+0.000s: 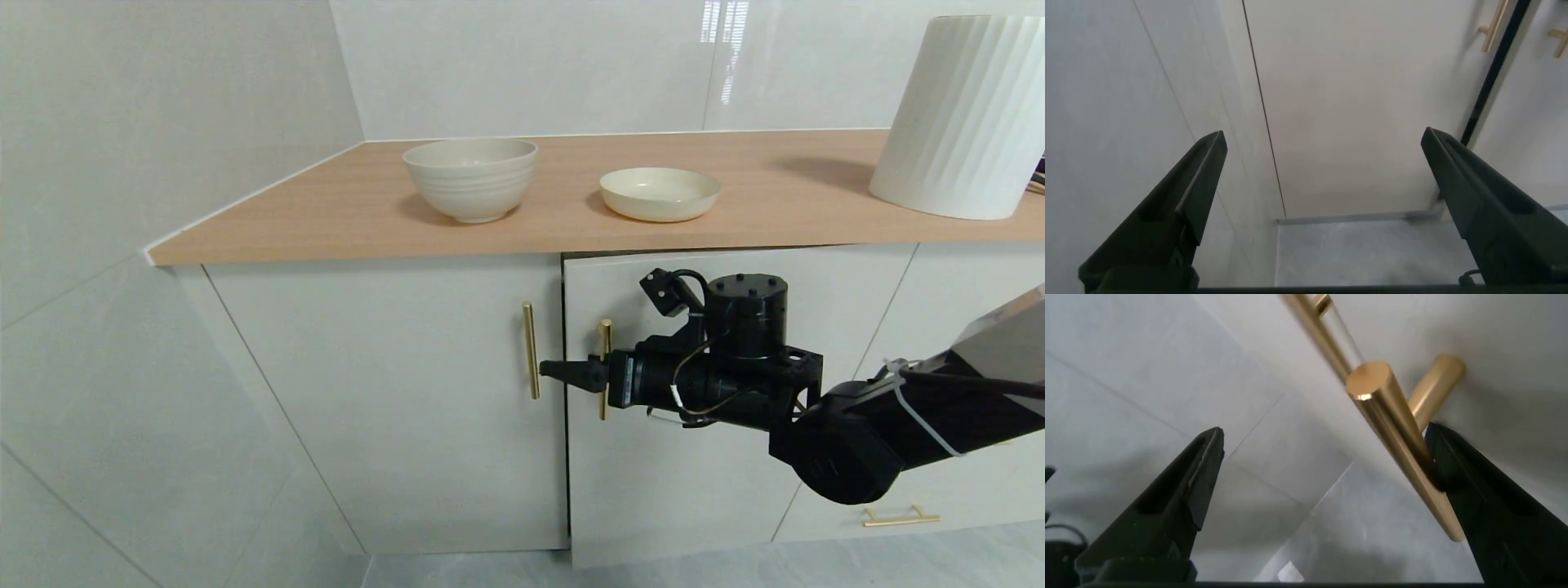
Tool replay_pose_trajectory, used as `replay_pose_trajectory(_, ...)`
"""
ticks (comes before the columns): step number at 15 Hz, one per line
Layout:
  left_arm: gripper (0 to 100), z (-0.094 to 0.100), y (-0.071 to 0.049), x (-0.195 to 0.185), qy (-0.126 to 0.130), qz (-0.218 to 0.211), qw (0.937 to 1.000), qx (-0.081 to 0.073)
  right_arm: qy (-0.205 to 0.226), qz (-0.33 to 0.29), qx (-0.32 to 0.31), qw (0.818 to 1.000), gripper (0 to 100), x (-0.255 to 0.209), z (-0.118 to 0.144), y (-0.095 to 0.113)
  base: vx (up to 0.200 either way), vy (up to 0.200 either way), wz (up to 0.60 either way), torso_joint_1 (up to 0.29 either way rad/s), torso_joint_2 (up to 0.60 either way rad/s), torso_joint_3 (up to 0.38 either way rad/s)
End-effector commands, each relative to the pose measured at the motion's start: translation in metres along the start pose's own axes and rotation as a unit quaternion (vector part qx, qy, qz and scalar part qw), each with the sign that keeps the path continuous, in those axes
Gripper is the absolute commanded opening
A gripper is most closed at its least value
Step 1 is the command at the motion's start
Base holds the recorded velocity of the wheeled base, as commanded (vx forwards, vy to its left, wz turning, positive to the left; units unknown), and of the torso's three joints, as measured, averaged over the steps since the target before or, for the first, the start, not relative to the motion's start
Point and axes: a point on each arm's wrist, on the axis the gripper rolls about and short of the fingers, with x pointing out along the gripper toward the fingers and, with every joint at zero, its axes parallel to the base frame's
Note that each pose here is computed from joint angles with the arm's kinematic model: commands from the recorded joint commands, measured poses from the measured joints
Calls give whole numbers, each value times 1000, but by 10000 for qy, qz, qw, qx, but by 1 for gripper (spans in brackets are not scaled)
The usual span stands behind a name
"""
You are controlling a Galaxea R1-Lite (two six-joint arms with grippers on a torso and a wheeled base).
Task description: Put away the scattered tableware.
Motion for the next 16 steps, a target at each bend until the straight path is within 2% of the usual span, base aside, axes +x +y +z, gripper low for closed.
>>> replay_pose_trajectory(1,100,0,0,0,3,-15,10000,34,22,94,-19,10000,100,-9,-2,10,0,0,0,0,0,0)
replay_pose_trajectory(6,100,3,0,-1,-59,-27,9999,88,163,137,1,9998,100,-28,-14,18,0,0,0,0,0,0)
replay_pose_trajectory(7,100,12,0,-3,-129,-46,9999,97,221,211,19,9995,100,-35,-15,21,0,0,0,0,0,0)
replay_pose_trajectory(8,100,32,1,-6,-75,-172,9998,89,230,233,20,9995,100,-40,-15,23,0,0,0,0,0,0)
replay_pose_trajectory(9,100,32,1,-6,-75,-172,9998,89,230,233,20,9995,100,-40,-15,23,0,0,0,0,0,0)
replay_pose_trajectory(10,100,65,1,-2,134,-537,9984,77,256,254,18,9993,100,-48,-16,26,0,0,0,0,0,0)
replay_pose_trajectory(11,100,87,0,14,475,-947,9944,47,221,279,-8,9994,100,-52,-14,29,0,0,0,0,0,0)
replay_pose_trajectory(12,100,107,1,32,742,-1165,9904,77,224,337,-17,9992,100,-55,-14,31,0,0,0,0,0,0)
replay_pose_trajectory(14,100,140,2,75,1168,-1328,9840,223,269,367,-4,9990,100,-64,-16,34,0,0,0,0,0,0)
replay_pose_trajectory(15,100,153,-1,97,1326,-1558,9786,233,257,373,-10,9990,100,-68,-16,35,0,0,0,0,0,0)
replay_pose_trajectory(16,100,158,-8,114,1480,-1873,9709,213,244,379,-17,9990,100,-70,-16,37,0,0,0,0,0,0)
